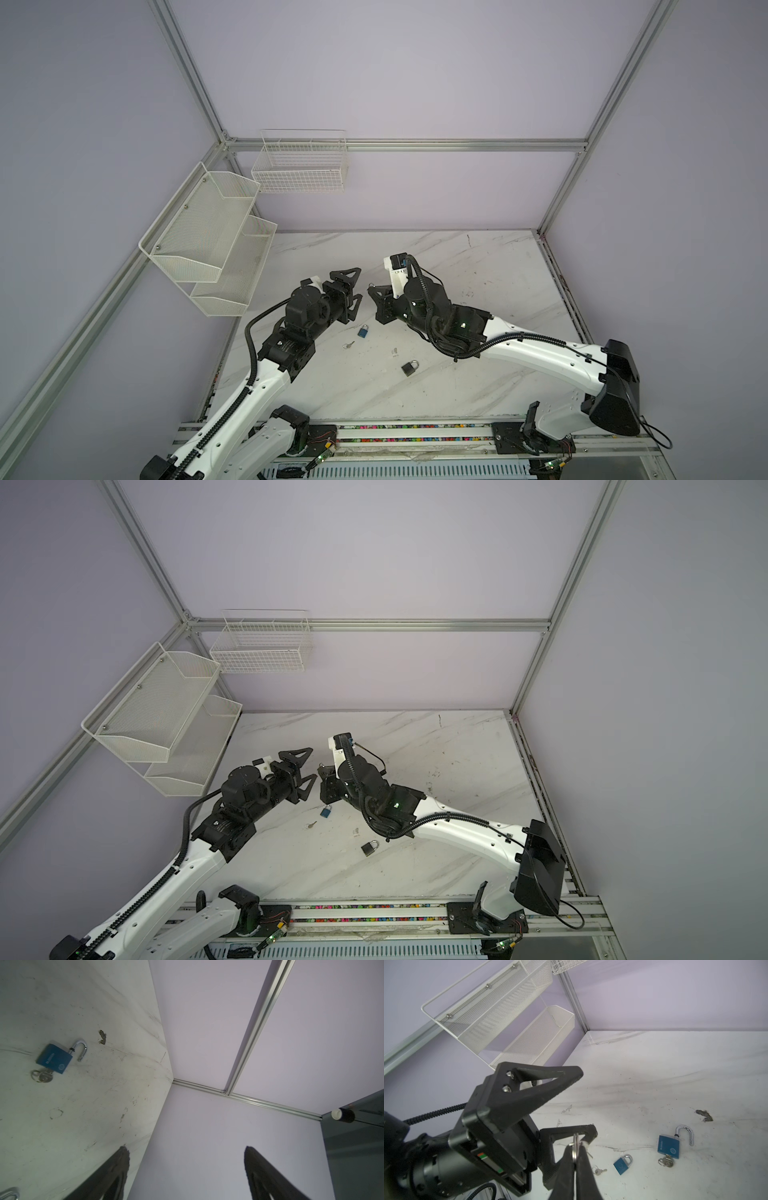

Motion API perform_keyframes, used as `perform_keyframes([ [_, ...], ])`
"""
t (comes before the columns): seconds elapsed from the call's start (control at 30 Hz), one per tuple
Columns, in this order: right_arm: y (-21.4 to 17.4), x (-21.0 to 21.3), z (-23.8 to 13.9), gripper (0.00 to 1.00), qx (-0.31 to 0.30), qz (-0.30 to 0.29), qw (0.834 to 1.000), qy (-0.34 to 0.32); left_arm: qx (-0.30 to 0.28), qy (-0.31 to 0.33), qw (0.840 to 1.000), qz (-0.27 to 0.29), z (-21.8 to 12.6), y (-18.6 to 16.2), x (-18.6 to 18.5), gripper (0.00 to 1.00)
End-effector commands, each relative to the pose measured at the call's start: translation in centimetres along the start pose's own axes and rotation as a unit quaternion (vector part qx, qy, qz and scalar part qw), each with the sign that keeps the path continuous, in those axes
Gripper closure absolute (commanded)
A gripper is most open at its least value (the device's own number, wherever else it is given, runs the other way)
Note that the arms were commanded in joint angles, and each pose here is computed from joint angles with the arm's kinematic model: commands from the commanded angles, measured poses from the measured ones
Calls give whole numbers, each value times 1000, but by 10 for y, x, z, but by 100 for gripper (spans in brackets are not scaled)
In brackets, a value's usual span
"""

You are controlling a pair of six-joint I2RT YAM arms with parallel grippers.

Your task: Unlock with the key

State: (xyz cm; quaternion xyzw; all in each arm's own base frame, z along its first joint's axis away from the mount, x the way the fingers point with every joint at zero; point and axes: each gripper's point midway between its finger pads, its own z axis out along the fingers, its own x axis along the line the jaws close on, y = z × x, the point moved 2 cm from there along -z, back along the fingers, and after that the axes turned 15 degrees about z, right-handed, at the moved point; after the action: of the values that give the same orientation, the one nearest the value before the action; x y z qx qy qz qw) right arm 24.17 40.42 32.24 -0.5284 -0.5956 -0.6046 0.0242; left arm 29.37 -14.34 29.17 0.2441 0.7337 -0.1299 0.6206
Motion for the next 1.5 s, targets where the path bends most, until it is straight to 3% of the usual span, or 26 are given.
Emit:
perform_keyframes([
  [0.0,16,22,6,100,-24,9,999,46,-3,-78,996,-32,-7,4,-39,16],
  [0.37,14,33,25,100,-19,16,997,71,-12,-111,991,-71,-16,7,-53,27],
  [0.7,13,28,15,100,-18,13,998,64,-35,-100,990,-93,-18,12,-35,50],
  [1.13,14,22,5,100,-24,8,998,59,-42,-82,991,-99,-15,13,-23,66],
  [1.47,12,21,4,100,-22,2,998,58,-35,-86,991,-93,-15,11,-29,84],
])
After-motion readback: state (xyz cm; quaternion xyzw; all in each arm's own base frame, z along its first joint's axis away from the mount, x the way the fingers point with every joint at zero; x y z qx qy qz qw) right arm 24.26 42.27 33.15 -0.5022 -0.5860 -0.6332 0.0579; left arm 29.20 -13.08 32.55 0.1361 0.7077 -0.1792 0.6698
